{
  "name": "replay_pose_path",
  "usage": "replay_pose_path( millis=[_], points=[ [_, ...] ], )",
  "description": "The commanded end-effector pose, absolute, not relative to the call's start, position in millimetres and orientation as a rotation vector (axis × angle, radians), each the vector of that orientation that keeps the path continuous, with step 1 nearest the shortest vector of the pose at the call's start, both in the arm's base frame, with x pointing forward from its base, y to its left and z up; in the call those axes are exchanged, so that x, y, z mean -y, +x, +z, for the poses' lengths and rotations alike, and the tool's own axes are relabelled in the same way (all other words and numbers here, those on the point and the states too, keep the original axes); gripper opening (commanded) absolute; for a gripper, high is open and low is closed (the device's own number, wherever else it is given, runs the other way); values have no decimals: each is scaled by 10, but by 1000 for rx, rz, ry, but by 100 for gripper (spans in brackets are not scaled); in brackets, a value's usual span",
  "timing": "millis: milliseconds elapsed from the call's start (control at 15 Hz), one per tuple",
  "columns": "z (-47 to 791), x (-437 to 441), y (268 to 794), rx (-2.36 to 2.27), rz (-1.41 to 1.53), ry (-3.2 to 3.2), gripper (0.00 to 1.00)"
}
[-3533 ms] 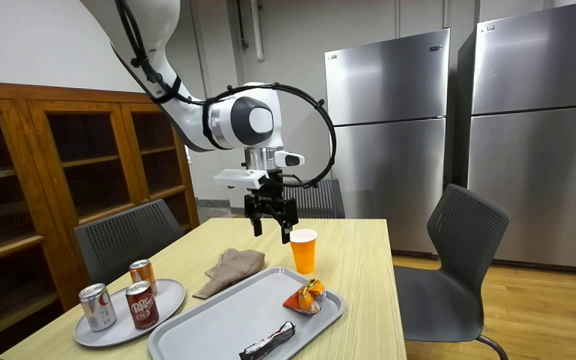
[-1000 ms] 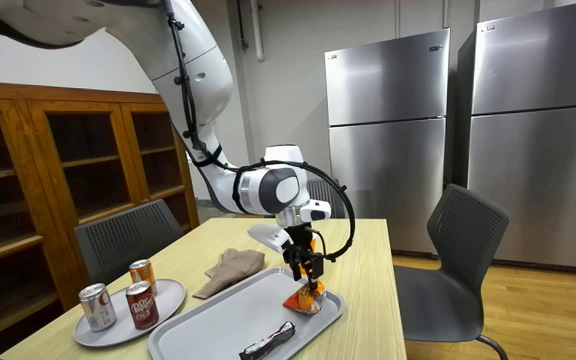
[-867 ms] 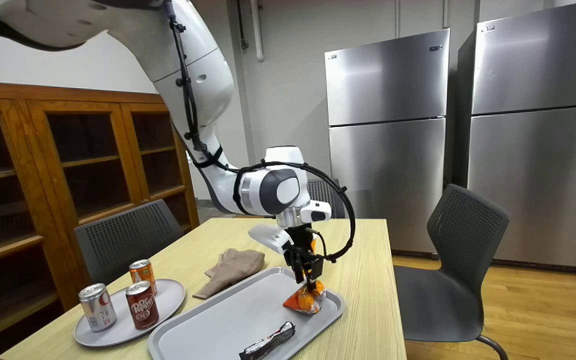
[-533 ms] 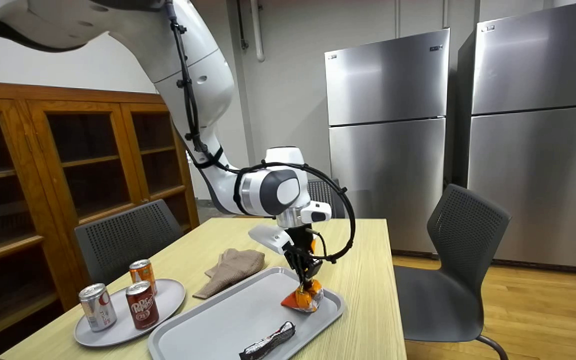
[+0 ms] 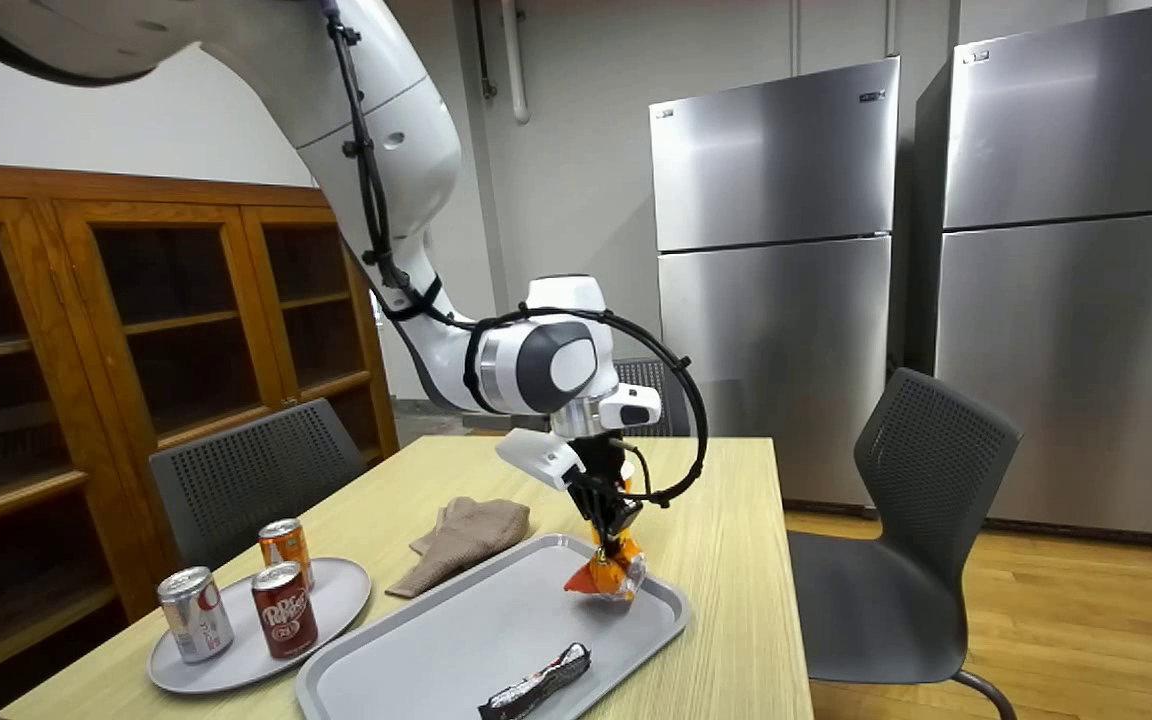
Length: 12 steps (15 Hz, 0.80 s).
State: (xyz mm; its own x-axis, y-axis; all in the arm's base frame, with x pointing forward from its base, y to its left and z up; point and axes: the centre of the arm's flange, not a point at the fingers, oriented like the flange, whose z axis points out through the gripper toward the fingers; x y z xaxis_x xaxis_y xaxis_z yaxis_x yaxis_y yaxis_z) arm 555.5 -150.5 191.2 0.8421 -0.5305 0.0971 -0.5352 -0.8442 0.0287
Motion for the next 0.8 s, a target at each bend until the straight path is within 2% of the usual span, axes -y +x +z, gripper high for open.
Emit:
replay_pose_path(
  millis=[0,733],
  points=[
    [2302,1527,5543,874,209,2990,0],
    [2611,2267,5729,972,317,2945,0]
  ],
)
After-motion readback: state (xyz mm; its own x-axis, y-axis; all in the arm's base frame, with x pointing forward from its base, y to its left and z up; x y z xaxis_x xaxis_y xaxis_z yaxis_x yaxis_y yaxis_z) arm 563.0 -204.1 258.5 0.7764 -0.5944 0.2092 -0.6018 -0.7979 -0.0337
